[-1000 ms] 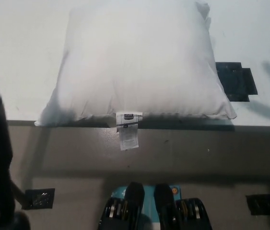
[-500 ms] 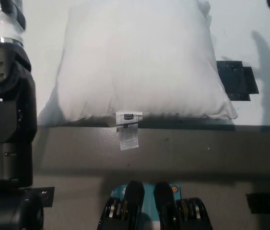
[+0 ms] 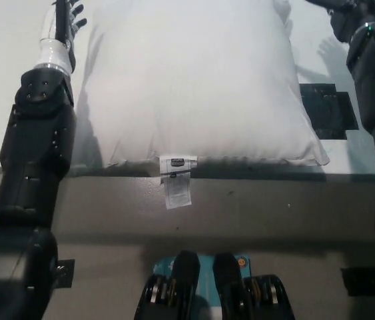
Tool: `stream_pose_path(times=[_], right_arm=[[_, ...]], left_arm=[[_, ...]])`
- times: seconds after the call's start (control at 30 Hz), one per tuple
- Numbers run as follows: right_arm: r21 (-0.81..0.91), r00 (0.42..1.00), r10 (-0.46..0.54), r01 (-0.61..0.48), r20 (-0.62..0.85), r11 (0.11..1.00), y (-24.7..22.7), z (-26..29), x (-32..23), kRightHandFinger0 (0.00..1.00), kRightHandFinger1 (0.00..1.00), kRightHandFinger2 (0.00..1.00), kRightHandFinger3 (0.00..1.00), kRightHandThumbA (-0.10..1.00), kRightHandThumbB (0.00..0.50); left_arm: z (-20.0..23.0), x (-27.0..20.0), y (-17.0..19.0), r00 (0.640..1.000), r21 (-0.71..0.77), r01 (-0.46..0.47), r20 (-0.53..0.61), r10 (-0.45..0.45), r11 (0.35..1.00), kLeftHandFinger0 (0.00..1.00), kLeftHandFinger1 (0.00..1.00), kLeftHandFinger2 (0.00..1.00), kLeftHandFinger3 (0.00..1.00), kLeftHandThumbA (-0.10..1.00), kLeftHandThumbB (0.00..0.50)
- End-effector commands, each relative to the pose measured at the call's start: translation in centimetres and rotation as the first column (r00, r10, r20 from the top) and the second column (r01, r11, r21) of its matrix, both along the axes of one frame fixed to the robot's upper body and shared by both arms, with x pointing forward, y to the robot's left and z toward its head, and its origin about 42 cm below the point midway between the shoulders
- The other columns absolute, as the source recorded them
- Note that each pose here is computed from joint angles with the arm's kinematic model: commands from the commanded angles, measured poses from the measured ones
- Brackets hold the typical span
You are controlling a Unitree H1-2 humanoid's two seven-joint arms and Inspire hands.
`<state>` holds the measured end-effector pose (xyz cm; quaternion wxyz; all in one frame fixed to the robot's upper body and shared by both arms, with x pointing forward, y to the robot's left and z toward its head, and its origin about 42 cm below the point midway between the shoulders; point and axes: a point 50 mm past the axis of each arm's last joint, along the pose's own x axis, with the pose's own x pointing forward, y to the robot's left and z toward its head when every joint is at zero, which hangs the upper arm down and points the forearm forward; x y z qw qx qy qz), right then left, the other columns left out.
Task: The robot uses both hands to lift the pillow and then drops it on the table
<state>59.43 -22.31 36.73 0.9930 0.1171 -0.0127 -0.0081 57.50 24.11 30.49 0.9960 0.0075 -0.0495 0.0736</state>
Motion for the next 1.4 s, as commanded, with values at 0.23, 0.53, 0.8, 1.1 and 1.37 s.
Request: stream_pose_path(times=[0.23,0.53,0.8,1.1,1.37], right_arm=[[-0.008,0.998,0.054,-0.054,-0.017,0.999,1.3,-1.8,0.2,1.0,1.0,1.0,1.0,1.0,0.367],[-0.053,0.997,0.058,-0.06,-0.044,0.997,2.6,-3.8,0.2,1.0,1.0,1.0,1.0,1.0,0.32],[-0.203,0.996,0.067,-0.078,-0.06,0.976,4.0,-6.9,-0.4,1.0,1.0,1.0,1.0,1.0,0.335],[-0.308,0.978,0.144,-0.184,-0.151,0.933,7.2,-14.3,-2.8,1.0,1.0,1.0,1.0,1.0,0.262],[-0.323,0.963,0.151,-0.22,-0.224,0.921,7.7,-17.3,-4.0,1.0,1.0,1.0,1.0,1.0,0.239]], left_arm=[[-4.5,-0.1,3.0,0.993,-0.028,-0.06,-0.104,0.057,0.998,1.0,1.0,1.0,1.0,1.0,0.228],[-5.5,-0.3,3.5,0.989,-0.015,-0.073,-0.133,0.07,0.997,1.0,1.0,1.0,1.0,1.0,0.209],[-6.9,-0.8,2.7,0.994,-0.057,-0.043,-0.108,0.037,0.997,1.0,1.0,1.0,1.0,1.0,0.246],[-12.4,-2.7,-3.0,0.985,-0.13,0.056,-0.157,-0.077,0.99,1.0,1.0,1.0,1.0,1.0,0.213],[-13.8,-3.4,-6.3,0.969,-0.088,0.135,-0.196,-0.15,0.987,1.0,1.0,1.0,1.0,1.0,0.22]])
